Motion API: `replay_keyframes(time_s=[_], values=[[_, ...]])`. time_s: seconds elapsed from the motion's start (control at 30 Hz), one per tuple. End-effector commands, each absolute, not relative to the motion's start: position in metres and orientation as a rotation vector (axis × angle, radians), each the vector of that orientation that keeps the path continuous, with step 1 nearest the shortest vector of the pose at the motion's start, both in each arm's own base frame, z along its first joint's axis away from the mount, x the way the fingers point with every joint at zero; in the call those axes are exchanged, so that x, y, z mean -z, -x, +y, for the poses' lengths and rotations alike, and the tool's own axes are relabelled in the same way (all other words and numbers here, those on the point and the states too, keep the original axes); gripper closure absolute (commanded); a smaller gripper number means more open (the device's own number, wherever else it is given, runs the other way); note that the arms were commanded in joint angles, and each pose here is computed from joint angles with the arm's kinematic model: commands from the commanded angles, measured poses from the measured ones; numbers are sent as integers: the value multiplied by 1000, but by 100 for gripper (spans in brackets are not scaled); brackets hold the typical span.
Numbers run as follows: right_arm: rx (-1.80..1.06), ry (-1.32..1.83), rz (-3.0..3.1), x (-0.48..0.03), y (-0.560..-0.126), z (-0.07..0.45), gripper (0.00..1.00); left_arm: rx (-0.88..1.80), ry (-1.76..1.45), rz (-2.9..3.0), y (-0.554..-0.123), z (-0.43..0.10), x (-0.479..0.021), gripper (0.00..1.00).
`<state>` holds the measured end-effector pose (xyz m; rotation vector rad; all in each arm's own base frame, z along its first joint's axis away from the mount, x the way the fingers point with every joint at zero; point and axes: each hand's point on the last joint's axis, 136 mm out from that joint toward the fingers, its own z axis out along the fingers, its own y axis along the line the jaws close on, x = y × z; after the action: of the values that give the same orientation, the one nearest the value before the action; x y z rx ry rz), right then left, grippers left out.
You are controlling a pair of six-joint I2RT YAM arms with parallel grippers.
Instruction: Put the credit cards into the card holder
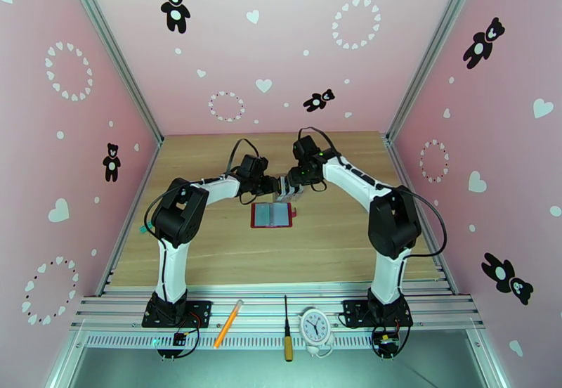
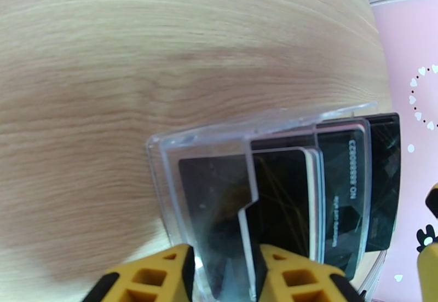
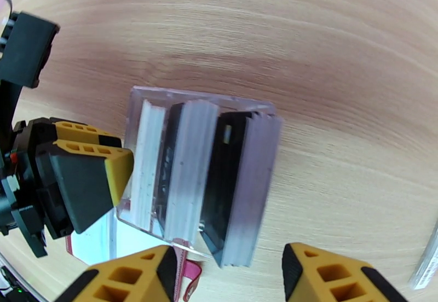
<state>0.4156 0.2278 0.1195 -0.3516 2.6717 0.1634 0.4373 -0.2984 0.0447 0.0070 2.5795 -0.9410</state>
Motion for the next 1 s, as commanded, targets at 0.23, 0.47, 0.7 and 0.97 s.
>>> replay_keyframes(time_s=[0.23,0.47,0.7,0.97], values=[[31,391,2713,-101,-425,220,44,929,23,2630,-433,-289,-24,64],[68,398,2724,-92,-428,219,44,934,25,2632,-433,-290,-23,64],[84,404,2732,-86,-431,220,44,941,26,2632,-432,-290,-23,64],[133,409,2743,-79,-435,216,44,936,29,2638,-432,-289,-20,64]])
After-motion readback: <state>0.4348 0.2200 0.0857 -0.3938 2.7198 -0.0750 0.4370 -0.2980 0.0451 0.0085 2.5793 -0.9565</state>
